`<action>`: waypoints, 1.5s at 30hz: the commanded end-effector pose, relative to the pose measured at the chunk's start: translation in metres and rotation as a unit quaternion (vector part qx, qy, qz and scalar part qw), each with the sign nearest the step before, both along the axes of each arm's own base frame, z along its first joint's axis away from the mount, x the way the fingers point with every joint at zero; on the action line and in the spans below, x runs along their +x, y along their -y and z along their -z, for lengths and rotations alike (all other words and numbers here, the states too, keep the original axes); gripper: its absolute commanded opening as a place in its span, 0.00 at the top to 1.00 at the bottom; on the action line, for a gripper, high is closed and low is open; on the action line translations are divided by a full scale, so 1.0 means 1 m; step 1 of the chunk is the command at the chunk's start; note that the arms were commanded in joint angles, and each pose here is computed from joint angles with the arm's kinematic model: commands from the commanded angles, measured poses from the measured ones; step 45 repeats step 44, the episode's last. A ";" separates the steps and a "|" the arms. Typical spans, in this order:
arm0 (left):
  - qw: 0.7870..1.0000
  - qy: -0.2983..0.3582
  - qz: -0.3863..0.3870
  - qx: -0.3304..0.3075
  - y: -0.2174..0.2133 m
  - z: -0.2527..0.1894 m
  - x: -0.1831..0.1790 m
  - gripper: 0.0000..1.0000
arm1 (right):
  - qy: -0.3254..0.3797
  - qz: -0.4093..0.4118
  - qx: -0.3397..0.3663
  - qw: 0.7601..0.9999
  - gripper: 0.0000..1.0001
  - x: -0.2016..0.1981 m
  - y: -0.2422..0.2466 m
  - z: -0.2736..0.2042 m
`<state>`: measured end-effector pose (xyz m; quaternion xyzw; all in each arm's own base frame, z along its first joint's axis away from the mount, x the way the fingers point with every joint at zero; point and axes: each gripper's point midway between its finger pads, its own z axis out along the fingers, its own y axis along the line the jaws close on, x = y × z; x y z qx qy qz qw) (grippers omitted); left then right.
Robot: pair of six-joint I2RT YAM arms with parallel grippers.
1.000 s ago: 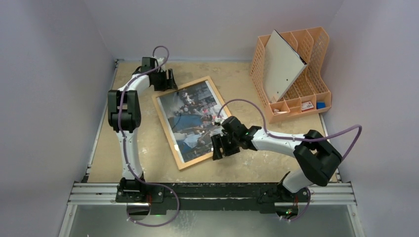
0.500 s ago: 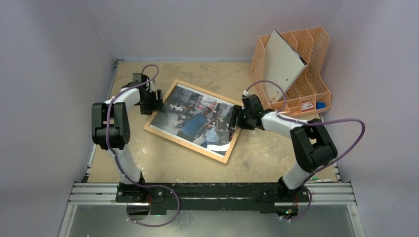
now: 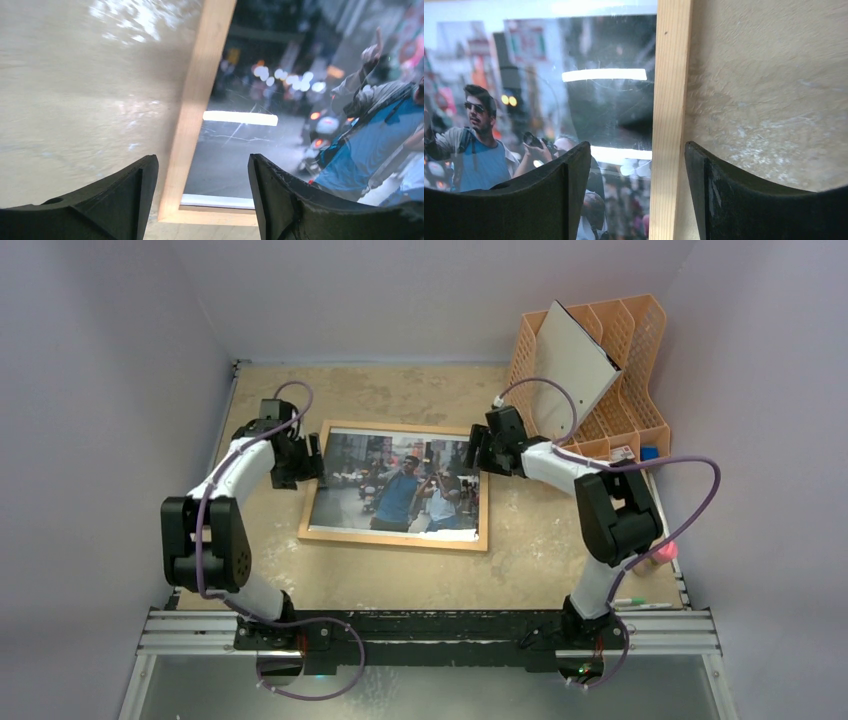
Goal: Put the photo into the frame
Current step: Adjust the photo frame at the center of the board, then reset both arms
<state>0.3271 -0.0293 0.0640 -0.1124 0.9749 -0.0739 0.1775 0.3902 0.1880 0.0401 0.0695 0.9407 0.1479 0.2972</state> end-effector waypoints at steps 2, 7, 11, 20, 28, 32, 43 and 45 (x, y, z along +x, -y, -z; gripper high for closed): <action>0.989 0.098 -0.077 0.083 -0.034 -0.064 0.024 0.31 | 0.082 0.084 -0.048 0.992 0.27 0.022 0.032 -0.072; 0.976 0.177 -0.096 0.086 -0.039 -0.118 0.033 0.31 | 0.142 0.124 -0.058 0.980 0.24 0.011 0.057 -0.131; 0.965 0.251 -0.065 0.041 -0.022 -0.164 0.031 0.31 | 0.208 0.153 -0.037 0.965 0.23 -0.014 0.078 -0.190; 0.912 0.397 -0.091 0.053 -0.033 -0.264 -0.014 0.29 | 0.285 0.219 -0.021 0.933 0.12 -0.098 0.137 -0.259; 0.858 0.473 -0.176 0.096 -0.066 -0.317 -0.074 0.22 | 0.311 0.304 -0.013 0.900 0.01 -0.168 0.190 -0.293; 0.856 0.456 -0.221 0.107 -0.079 -0.320 -0.092 0.20 | 0.350 0.336 -0.025 0.874 0.01 -0.193 0.216 -0.317; 0.854 0.444 -0.243 0.117 -0.086 -0.324 -0.112 0.11 | 0.373 0.355 -0.018 0.857 0.01 -0.210 0.230 -0.335; 0.853 0.446 -0.243 0.116 -0.086 -0.326 -0.112 0.11 | 0.372 0.357 -0.019 0.857 0.01 -0.209 0.230 -0.334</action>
